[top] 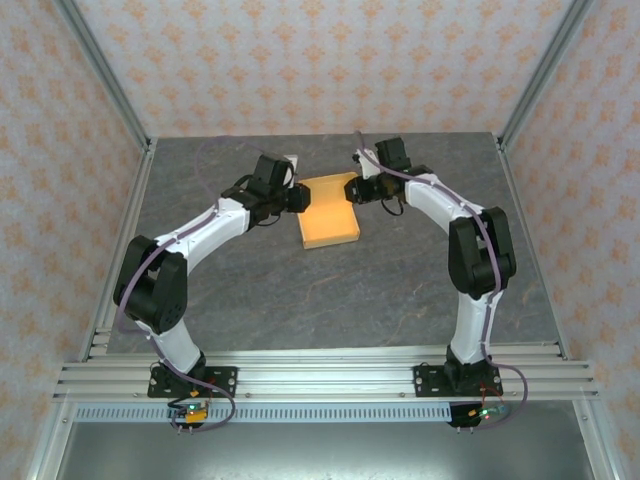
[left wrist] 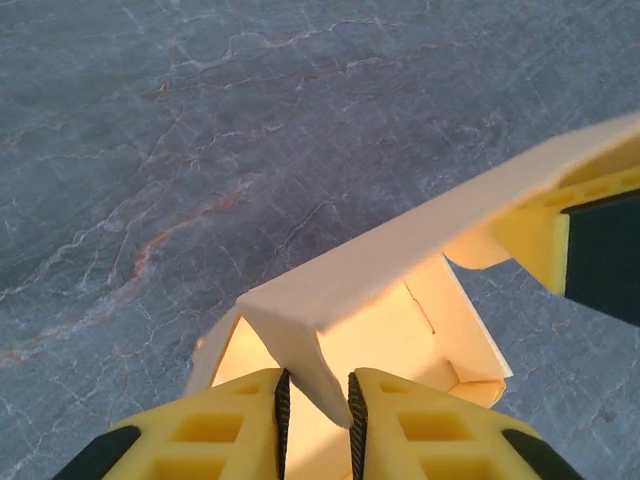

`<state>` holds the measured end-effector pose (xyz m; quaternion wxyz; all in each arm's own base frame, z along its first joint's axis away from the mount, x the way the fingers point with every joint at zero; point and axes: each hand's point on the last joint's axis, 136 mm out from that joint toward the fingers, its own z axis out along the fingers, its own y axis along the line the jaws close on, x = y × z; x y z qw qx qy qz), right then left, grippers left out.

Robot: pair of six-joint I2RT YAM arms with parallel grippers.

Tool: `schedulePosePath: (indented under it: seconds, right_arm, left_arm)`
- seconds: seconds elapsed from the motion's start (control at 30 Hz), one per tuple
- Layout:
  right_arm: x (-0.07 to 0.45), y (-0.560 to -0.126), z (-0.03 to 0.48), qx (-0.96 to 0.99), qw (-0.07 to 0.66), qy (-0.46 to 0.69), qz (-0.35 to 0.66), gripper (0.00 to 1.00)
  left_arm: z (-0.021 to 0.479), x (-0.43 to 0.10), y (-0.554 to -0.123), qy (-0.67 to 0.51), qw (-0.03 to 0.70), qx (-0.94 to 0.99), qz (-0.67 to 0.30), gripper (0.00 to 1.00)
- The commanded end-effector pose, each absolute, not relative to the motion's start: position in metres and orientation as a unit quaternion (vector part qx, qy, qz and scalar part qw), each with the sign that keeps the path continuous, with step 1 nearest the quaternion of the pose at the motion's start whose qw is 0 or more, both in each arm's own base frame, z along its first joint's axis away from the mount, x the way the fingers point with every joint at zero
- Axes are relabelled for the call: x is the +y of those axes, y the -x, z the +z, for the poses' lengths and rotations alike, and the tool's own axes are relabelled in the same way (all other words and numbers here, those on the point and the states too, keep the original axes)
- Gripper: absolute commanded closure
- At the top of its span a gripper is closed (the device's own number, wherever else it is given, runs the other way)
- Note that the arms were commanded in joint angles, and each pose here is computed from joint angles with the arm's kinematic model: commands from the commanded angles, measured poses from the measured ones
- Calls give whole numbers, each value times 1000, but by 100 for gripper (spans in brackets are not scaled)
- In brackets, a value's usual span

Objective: Fold the paper box

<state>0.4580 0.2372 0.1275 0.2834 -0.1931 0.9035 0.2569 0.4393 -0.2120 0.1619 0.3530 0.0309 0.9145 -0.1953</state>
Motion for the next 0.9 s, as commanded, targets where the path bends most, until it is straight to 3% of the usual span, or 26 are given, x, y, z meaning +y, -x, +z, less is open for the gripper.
schedulePosePath:
  seconds: [0.0, 0.33, 0.4, 0.6, 0.87]
  right_arm:
    - [240, -449, 141, 909, 309, 146, 239, 78]
    - [234, -417, 127, 901, 343, 139, 225, 82]
    - [230, -414, 126, 902, 344, 140, 221, 82]
    - [230, -413, 137, 898, 353, 142, 220, 83]
    - [231, -417, 139, 900, 349, 144, 217, 84]
  left_arm:
    - [166, -216, -439, -6, 354, 915, -192, 76]
    - [137, -225, -422, 82, 321, 909, -252, 75]
    - [139, -223, -421, 82, 324, 910, -247, 69]
    - [170, -206, -419, 26, 354, 916, -185, 37]
    - [181, -189, -421, -7, 374, 919, -124, 30]
